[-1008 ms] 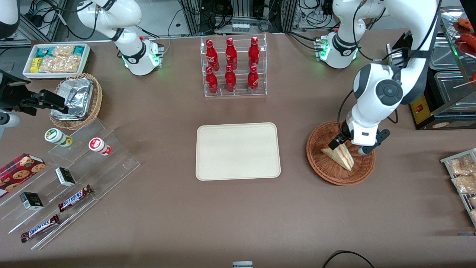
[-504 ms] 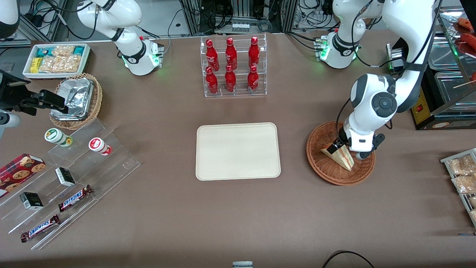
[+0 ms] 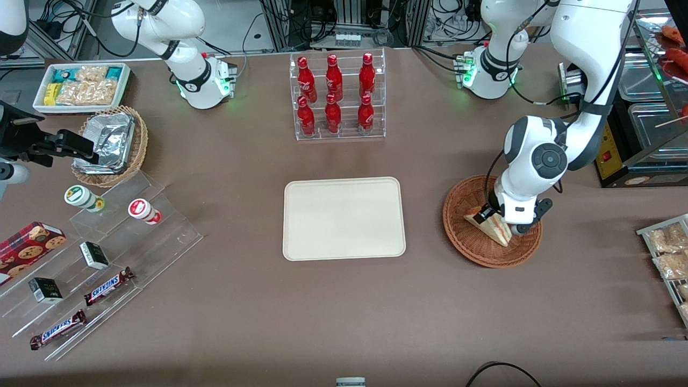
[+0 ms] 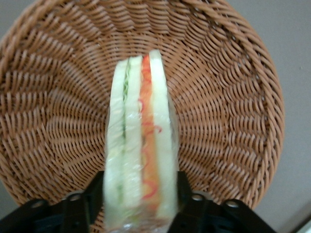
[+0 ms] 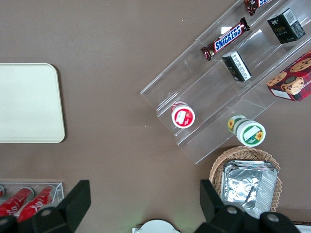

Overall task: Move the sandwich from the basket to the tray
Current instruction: 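Lower the left gripper and close it on the wrapped sandwich, then lift the sandwich and carry it with the left gripper toward the tray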

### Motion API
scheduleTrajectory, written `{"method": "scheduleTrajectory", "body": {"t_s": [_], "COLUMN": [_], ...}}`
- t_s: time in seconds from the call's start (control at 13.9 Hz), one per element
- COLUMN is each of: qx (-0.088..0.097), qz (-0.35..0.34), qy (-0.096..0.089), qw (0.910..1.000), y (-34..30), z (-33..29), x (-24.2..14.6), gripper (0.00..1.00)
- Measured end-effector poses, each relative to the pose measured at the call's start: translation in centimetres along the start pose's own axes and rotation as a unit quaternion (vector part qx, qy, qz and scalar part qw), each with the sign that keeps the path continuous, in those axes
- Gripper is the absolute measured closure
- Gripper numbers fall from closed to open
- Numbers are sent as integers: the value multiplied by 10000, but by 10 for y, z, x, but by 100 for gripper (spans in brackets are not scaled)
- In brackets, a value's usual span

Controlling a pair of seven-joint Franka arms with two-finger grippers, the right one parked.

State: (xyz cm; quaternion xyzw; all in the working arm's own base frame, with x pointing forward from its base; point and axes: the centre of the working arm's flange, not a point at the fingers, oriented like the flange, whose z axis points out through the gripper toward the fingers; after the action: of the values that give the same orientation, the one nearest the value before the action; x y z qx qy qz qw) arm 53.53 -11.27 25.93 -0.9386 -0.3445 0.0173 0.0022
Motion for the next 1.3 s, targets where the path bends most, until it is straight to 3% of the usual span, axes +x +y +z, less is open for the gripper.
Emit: {"method": "scheduleTrajectory", "body": {"t_s": [0.29, 0.36, 0.65, 0.94, 1.08, 1.3], "qx": [-70, -65, 187, -161, -170, 120], "qz": [-41, -27, 316, 1168, 1637, 2354], "qy": [120, 137, 89, 339, 284, 154], "qw": [9999, 9999, 9993, 9924, 9859, 9717], "y": [1, 5, 52, 132, 167, 211], "z": [-13, -23, -112, -187, -177, -123], "x": [14, 17, 0, -83, -136, -212], "gripper": [76, 81, 81, 81, 81, 85]}}
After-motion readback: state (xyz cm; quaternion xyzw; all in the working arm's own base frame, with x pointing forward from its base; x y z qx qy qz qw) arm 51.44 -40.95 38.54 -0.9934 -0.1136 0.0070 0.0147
